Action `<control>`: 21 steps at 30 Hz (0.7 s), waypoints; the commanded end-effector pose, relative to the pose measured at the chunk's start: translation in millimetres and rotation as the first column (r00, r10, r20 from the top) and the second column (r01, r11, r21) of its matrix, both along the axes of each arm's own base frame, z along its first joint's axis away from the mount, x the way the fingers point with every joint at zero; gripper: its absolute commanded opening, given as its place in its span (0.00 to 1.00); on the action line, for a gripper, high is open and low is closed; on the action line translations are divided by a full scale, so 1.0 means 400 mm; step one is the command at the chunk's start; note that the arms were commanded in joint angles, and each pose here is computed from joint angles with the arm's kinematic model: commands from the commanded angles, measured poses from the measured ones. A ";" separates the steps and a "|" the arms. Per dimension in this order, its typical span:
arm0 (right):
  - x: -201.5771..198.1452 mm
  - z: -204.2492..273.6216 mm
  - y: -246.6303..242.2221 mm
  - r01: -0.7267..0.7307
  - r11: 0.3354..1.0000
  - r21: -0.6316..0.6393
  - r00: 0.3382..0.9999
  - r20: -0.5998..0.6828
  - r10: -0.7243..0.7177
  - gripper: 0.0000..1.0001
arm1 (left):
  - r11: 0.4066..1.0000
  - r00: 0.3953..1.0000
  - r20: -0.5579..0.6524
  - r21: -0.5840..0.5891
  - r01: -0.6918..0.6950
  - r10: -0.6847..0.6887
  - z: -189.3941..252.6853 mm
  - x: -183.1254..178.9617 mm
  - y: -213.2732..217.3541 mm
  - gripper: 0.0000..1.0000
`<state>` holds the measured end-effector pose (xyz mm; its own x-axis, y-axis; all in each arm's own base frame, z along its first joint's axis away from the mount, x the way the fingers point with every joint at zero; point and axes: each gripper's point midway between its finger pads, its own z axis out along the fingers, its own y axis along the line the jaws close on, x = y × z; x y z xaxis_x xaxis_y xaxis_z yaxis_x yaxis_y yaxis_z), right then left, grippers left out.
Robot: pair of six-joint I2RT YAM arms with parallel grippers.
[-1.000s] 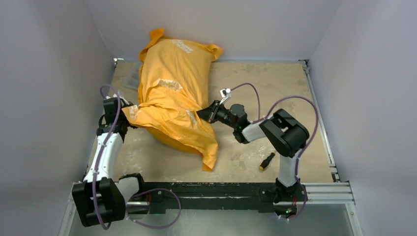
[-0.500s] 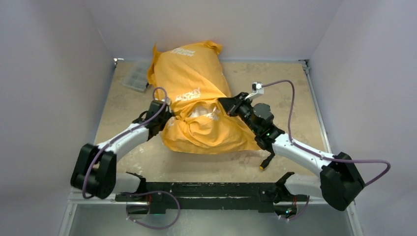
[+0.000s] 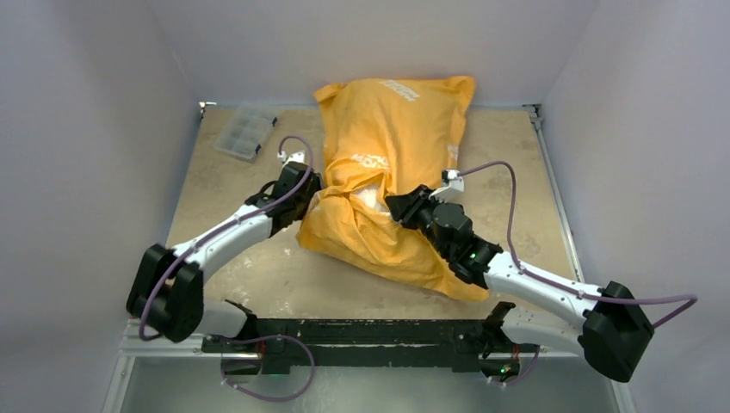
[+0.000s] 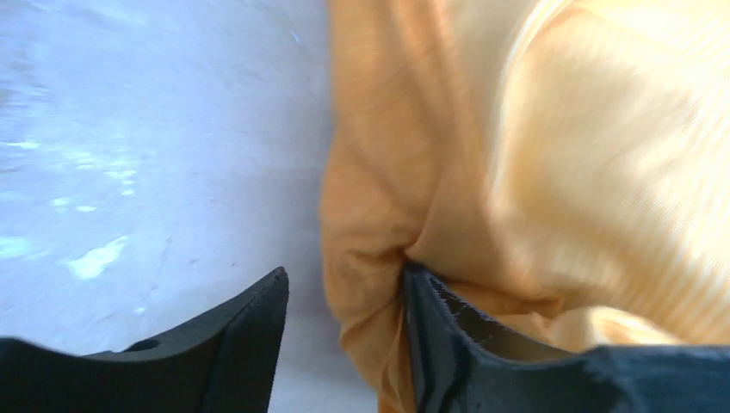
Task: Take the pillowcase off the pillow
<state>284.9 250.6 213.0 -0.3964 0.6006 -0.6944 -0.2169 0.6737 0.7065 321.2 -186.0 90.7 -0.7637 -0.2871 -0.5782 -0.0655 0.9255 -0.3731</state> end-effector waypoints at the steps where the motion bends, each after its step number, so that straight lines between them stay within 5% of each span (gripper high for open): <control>1: -0.009 0.099 0.018 0.018 0.998 0.056 1.000 0.015 -0.019 0.46 | 0.990 0.967 0.225 0.050 -0.135 0.121 0.190 0.003 0.099 0.57; 4: -0.010 0.124 0.010 0.026 1.000 0.018 1.000 0.018 -0.026 0.73 | 0.981 0.962 0.241 0.113 -0.158 0.127 0.231 -0.050 0.159 0.59; 7: -0.011 0.146 0.015 0.011 0.999 -0.033 1.000 0.019 -0.010 0.85 | 0.980 0.965 0.244 0.142 -0.137 0.099 0.259 -0.097 0.188 0.68; 17: -0.057 0.243 0.069 -0.128 0.981 -0.145 0.987 0.083 0.141 0.98 | 0.997 0.971 0.240 0.078 -0.021 0.002 0.278 -0.198 0.183 0.70; 21: -0.090 0.234 0.141 -0.293 0.928 -0.230 0.937 0.121 0.326 0.98 | 0.995 0.961 0.275 0.097 -0.023 -0.005 0.313 -0.230 0.213 0.70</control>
